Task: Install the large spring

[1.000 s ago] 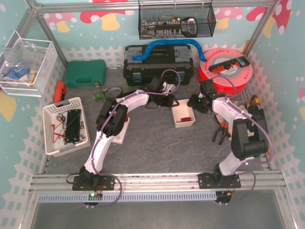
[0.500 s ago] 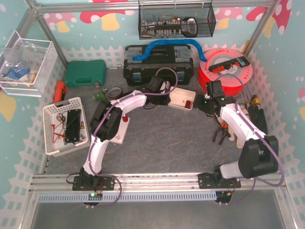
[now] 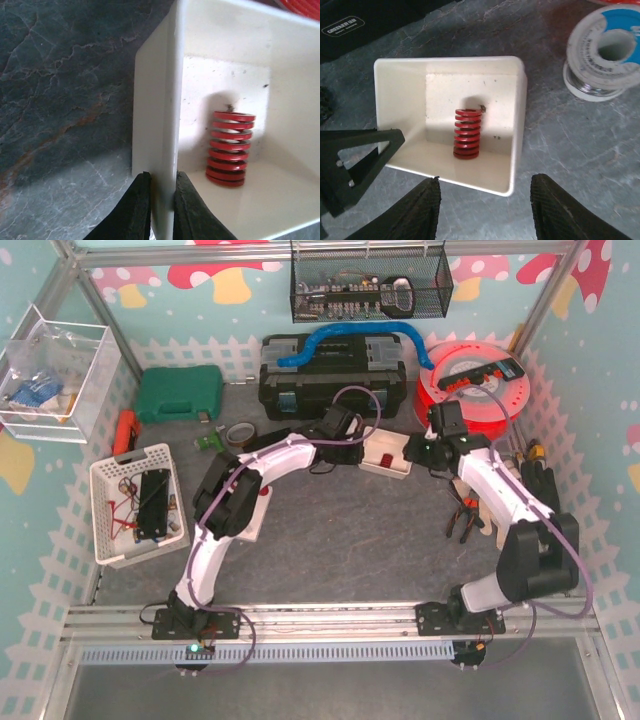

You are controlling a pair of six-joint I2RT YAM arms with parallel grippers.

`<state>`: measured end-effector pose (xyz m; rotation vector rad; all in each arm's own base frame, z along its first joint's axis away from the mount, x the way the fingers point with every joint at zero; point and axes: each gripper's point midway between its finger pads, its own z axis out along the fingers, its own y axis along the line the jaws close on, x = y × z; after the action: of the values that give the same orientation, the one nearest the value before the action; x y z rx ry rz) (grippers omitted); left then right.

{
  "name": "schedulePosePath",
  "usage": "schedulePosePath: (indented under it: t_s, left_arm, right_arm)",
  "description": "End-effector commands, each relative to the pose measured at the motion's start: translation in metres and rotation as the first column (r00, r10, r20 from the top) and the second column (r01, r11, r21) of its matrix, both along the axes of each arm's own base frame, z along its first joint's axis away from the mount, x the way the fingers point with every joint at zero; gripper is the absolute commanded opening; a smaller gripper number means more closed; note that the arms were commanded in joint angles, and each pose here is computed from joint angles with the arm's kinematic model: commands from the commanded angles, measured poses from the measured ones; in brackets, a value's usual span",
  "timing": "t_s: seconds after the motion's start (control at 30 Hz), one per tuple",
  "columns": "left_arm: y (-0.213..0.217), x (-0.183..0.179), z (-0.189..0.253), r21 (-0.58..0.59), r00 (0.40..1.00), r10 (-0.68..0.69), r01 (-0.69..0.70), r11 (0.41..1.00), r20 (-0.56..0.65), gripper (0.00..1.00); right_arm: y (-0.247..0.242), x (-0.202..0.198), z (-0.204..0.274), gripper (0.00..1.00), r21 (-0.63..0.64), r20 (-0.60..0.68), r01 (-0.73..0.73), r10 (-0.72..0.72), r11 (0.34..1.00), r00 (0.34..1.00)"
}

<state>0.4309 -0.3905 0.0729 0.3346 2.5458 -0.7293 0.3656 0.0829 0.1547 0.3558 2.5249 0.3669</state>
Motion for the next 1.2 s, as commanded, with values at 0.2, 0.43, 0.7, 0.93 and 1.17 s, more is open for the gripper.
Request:
schedulePosePath:
  t_s: [0.2, 0.43, 0.7, 0.93, 1.17]
  left_arm:
    - [-0.013, 0.004, 0.007, -0.079, 0.999, 0.002, -0.006, 0.997, -0.046, 0.3]
    - [-0.006, 0.009, 0.019, -0.118, 0.997, 0.04, -0.048, 0.992, -0.072, 0.38]
    - [0.041, 0.034, 0.06, -0.157, 0.979, 0.203, -0.206, 0.966, -0.036, 0.63]
    - [0.075, 0.046, 0.072, -0.14, 0.959, 0.284, -0.28, 0.95, 0.01, 0.72]
    - [0.098, 0.056, 0.092, -0.102, 0.944, 0.311, -0.3, 0.948, 0.114, 0.99]
  right_arm:
    - [0.03, 0.046, -0.032, 0.52, -0.018, -0.024, -0.042, 0.042, 0.999, 0.999]
    - [0.048, 0.07, -0.071, 0.53, -0.074, -0.094, -0.064, 0.057, 0.995, 0.994]
    - [0.057, 0.067, -0.1, 0.57, -0.135, -0.191, -0.074, 0.047, 0.988, 0.98]
    - [0.066, 0.066, -0.131, 0.57, -0.131, -0.259, -0.106, 0.07, 0.986, 0.963]
    - [0.056, 0.067, -0.146, 0.41, -0.199, -0.282, -0.108, 0.048, 0.974, 0.958]
